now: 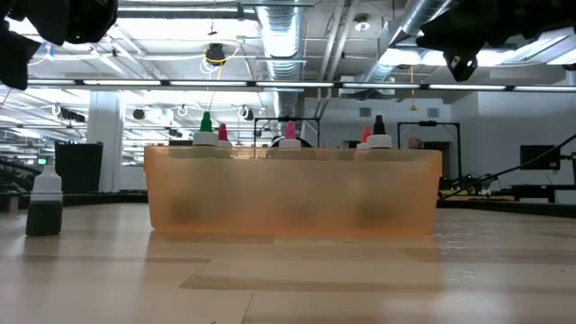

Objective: Pick & Place food coloring
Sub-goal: Put the small green food coloring bottle into the orange container

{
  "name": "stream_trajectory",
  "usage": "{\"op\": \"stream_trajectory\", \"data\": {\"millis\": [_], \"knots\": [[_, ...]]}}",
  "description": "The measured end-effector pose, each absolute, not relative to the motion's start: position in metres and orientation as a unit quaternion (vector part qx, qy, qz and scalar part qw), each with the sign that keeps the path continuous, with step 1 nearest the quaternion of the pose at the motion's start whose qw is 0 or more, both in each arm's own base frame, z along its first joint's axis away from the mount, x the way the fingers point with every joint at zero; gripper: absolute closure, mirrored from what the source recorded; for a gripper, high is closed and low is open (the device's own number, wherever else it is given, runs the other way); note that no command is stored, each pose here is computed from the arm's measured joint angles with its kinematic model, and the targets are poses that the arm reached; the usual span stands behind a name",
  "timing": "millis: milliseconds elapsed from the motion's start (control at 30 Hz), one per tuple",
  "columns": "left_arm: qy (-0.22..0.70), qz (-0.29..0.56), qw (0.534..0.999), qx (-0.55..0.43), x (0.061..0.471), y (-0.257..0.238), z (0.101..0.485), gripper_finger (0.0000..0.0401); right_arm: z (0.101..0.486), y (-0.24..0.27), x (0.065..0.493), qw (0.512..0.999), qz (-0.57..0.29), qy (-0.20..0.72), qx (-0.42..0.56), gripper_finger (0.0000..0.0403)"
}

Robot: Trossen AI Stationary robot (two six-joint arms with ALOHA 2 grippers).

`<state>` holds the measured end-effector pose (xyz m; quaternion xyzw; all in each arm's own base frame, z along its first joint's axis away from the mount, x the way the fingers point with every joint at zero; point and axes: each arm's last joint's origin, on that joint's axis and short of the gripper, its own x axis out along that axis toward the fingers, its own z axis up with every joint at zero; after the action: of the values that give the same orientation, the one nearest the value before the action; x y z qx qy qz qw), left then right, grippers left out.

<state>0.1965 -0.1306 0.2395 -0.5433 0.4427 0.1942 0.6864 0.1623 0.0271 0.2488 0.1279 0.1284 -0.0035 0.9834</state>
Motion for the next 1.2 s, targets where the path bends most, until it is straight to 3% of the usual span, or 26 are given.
{"op": "stream_trajectory", "data": {"millis": [367,633,1200], "knots": [[0.452,0.268,0.658,-0.539,0.1875,-0.1242,0.2329,0.0165,0.2490,0.0269,0.1624,0.983,-0.006,0.128,0.128,0.0338],[0.451,0.254,0.680,-0.520,0.1897,-0.1226,0.2334,0.0165,0.2491,0.0264,0.1624,0.984,-0.015,0.126,0.127,0.0338],[0.434,0.248,0.681,-0.535,0.1926,-0.1240,0.2352,0.0165,0.2491,0.0264,0.1623,0.983,-0.016,0.126,0.131,0.0338]]}}
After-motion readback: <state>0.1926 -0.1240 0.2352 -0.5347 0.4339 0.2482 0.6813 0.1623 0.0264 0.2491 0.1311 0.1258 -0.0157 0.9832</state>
